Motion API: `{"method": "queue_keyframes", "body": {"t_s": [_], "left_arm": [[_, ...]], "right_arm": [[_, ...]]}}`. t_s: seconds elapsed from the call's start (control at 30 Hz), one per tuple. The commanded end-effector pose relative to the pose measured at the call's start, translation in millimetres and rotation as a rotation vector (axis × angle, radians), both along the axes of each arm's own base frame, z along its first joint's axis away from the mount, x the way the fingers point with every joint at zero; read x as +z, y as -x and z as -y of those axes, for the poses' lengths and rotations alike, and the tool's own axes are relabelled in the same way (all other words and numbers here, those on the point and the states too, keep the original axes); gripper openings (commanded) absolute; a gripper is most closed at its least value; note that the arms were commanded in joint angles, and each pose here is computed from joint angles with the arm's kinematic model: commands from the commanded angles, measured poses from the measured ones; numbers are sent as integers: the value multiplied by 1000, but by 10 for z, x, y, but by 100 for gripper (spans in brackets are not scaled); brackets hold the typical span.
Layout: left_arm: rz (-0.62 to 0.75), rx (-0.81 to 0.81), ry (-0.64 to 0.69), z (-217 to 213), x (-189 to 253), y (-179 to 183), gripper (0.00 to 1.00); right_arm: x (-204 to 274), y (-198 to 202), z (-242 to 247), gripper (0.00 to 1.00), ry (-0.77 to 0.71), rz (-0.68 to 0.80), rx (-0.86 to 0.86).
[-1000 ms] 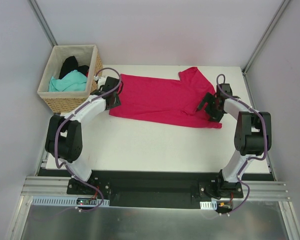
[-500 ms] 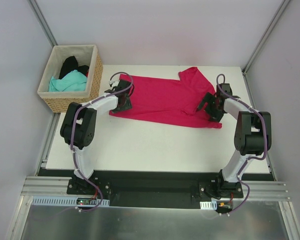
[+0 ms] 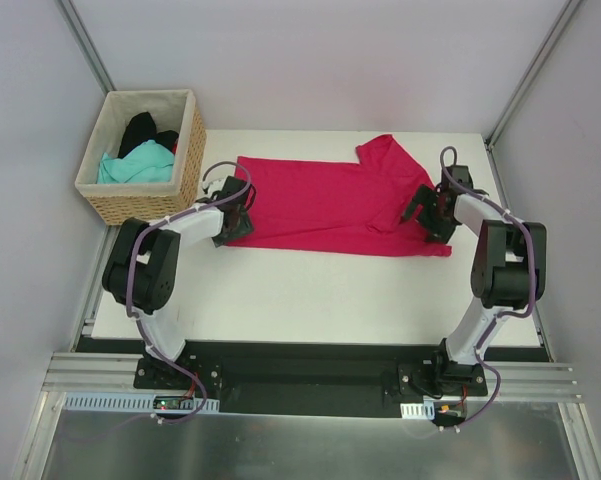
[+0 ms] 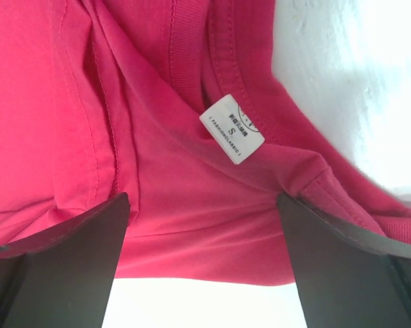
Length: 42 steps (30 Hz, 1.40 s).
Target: Fold and stack the t-shirts
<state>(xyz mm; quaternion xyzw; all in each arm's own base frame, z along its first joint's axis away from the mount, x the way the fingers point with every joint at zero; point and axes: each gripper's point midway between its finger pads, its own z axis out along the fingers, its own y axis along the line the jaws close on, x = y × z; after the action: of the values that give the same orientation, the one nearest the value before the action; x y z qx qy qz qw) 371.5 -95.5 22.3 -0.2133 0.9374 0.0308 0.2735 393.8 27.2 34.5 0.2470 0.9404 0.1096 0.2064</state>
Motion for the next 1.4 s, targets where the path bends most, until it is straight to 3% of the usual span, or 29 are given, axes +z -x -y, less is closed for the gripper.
{"method": "queue_keyframes", "body": {"t_s": [0.0, 0.23, 0.43, 0.53, 0.6, 0.77, 1.03, 1.37], "left_arm": [[15, 45, 45, 22, 124, 155, 59], [55, 24, 83, 178, 348, 235, 59], [213, -61, 96, 263, 1065, -51, 64], [287, -119, 110, 336, 1415, -170, 68], [320, -146, 120, 380, 1578, -227, 70], [346, -218, 151, 487, 1748, -231, 78], [338, -267, 163, 486, 1734, -74, 80], [329, -262, 143, 378, 1660, 61, 81]], "right_arm": [[38, -89, 160, 95, 60, 2, 54], [288, -147, 88, 95, 27, 35, 130], [1268, -149, -156, 95, -66, 174, 179], [1523, -99, -370, 96, -99, 227, 165], [1414, -40, -547, 97, -85, 219, 157], [967, -80, -590, 97, -48, 166, -52], [493, -133, -621, 93, 39, 69, -115], [242, -173, -721, 68, 102, 26, -107]]}}
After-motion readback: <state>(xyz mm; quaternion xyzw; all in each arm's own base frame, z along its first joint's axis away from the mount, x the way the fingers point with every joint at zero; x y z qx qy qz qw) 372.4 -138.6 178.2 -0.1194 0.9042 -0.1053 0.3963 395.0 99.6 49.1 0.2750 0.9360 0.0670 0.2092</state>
